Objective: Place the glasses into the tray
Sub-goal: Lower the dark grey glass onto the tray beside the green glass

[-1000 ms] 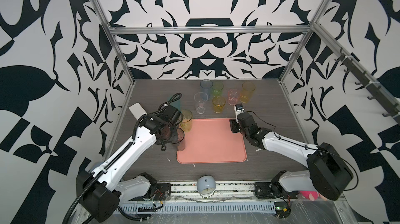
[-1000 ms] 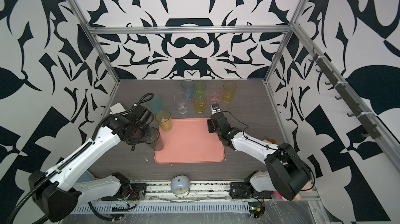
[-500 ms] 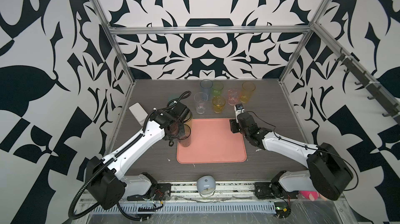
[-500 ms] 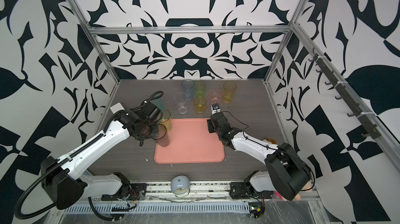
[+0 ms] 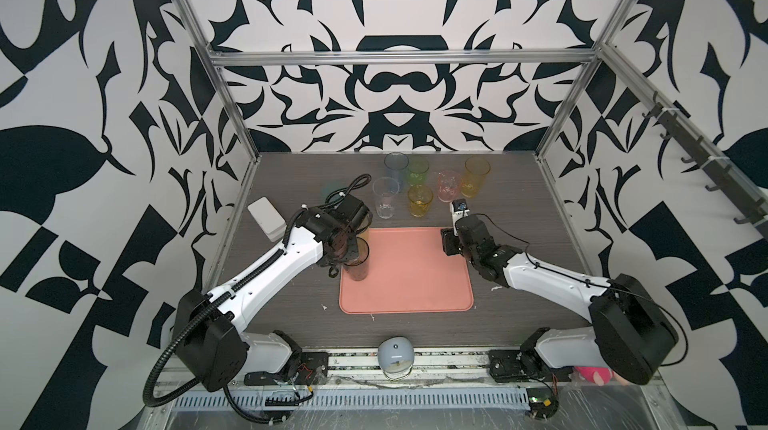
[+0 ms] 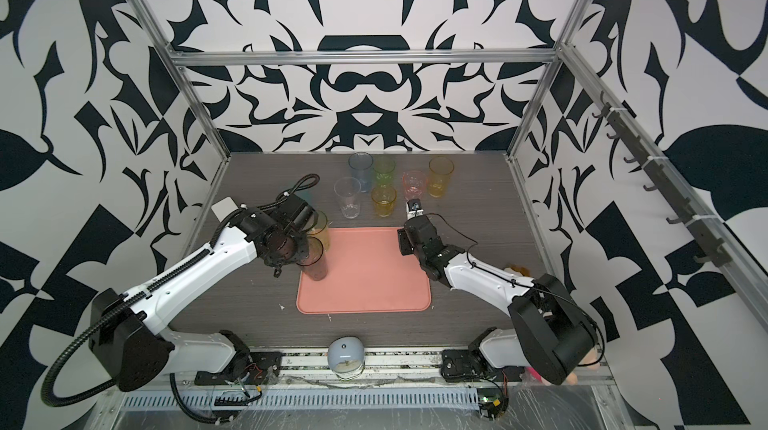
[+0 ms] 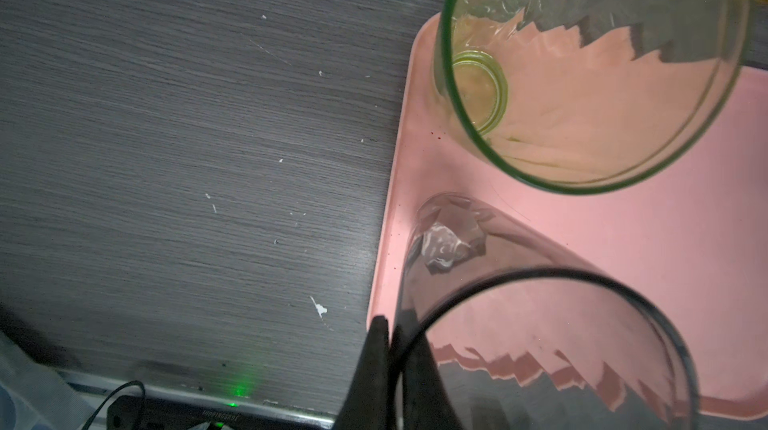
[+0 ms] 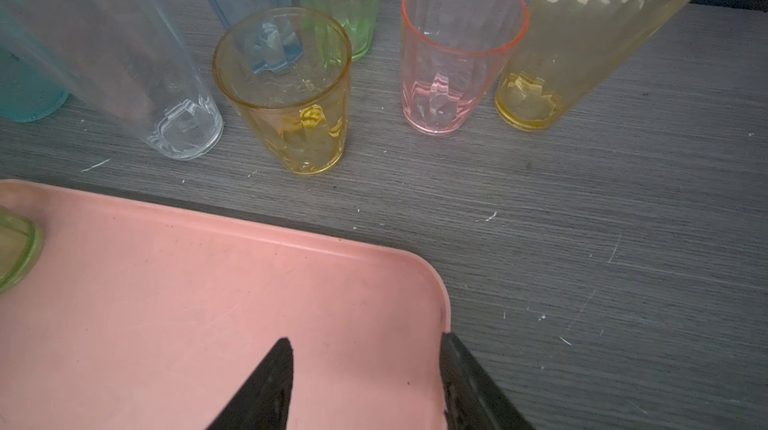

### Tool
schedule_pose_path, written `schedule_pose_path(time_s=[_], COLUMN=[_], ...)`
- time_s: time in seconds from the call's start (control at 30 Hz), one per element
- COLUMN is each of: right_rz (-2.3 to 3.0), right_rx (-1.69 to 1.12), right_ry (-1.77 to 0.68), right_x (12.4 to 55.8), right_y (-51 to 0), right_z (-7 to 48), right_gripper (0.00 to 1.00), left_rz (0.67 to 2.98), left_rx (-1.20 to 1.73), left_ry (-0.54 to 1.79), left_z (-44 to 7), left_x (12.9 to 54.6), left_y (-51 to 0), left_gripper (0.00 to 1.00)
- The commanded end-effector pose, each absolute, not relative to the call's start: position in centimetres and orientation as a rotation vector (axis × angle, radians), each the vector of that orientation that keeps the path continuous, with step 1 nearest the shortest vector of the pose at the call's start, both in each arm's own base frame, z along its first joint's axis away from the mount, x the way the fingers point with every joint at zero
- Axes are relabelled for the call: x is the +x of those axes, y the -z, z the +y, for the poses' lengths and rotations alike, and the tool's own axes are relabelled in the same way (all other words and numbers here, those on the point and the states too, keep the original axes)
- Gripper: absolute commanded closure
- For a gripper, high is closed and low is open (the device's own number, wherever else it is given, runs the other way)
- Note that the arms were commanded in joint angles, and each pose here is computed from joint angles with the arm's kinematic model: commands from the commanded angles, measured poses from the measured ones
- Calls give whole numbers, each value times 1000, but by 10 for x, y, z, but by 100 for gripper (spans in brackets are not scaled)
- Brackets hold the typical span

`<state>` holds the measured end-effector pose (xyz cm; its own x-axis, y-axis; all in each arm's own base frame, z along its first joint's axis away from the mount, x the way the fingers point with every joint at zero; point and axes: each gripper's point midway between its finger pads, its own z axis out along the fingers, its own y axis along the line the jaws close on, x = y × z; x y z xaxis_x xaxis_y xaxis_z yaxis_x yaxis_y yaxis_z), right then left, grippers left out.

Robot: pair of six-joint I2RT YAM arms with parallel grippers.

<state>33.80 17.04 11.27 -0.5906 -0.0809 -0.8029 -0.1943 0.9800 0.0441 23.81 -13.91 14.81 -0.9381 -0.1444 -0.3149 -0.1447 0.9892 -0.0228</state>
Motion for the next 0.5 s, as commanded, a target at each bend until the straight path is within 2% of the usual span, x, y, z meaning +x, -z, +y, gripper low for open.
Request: schedule_pose_path(time_s=[0.0,0.47], right_rz=[2154,2152], right_rx=[-159,-160], right_ry=[-173,-174], right_x=[346,346], right_y=[-134,-135], right_z=[173,174], right_gripper=[40,40], left_rz=[2794,2821], left_rx=[-212,-200], left_ry=[-10,-48], left_z=[-140,-140], left_x=[243,241], left_y=[-154,-143], left_gripper=[100,100])
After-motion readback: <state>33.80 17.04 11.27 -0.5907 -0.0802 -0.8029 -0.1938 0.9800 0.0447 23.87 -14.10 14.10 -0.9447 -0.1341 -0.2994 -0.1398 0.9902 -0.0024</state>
